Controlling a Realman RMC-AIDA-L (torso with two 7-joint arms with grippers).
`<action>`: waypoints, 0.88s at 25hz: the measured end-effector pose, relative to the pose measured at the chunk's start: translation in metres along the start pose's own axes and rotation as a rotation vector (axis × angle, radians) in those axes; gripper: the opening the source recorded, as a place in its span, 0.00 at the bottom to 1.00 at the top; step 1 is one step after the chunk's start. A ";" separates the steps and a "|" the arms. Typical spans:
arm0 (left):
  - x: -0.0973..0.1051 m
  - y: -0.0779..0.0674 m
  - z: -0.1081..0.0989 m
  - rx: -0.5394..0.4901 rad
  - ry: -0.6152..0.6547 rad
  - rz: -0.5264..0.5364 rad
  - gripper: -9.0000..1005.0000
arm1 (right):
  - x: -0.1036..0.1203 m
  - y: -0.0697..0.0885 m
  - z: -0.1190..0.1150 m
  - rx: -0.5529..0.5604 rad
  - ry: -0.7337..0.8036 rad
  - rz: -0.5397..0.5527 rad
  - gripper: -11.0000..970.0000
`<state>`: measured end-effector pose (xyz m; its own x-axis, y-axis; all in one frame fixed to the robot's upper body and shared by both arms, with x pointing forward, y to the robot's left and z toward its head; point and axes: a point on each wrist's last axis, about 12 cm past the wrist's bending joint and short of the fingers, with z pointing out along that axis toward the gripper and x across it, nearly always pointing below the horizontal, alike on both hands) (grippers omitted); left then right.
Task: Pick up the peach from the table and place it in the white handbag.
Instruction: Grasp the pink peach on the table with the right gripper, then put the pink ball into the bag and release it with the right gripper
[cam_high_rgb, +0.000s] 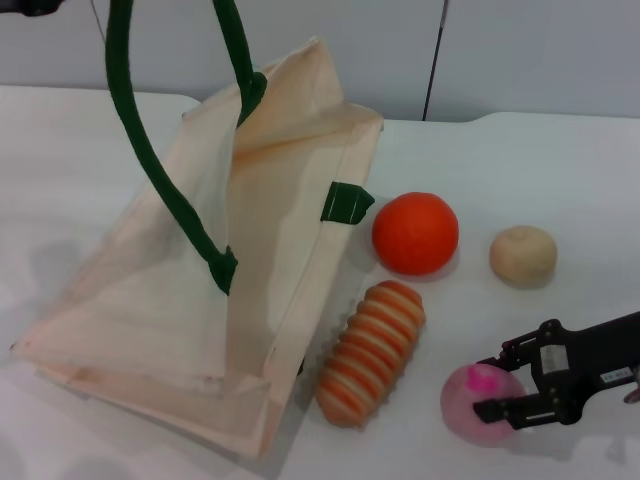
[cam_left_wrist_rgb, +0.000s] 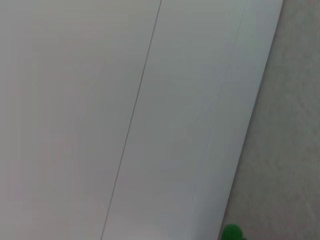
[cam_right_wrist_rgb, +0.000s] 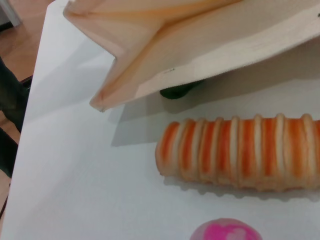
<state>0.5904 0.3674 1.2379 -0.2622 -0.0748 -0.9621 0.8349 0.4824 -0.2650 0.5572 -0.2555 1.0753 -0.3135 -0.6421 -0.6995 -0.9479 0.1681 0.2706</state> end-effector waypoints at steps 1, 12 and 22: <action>0.000 0.000 0.000 0.000 0.000 -0.002 0.12 | 0.000 0.000 0.000 0.002 -0.003 0.000 0.58; 0.000 0.000 0.000 0.000 0.000 -0.004 0.12 | -0.007 -0.003 -0.004 0.027 -0.059 -0.009 0.55; -0.005 0.000 0.008 0.020 0.002 0.005 0.12 | -0.074 -0.021 -0.012 0.084 -0.276 -0.148 0.54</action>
<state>0.5956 0.3612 1.2427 -0.2584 -0.0707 -0.9634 0.8459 0.4650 -0.2610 0.6007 -0.2205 1.1300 -0.1642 -0.4390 -0.8834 -0.9821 0.1566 0.1047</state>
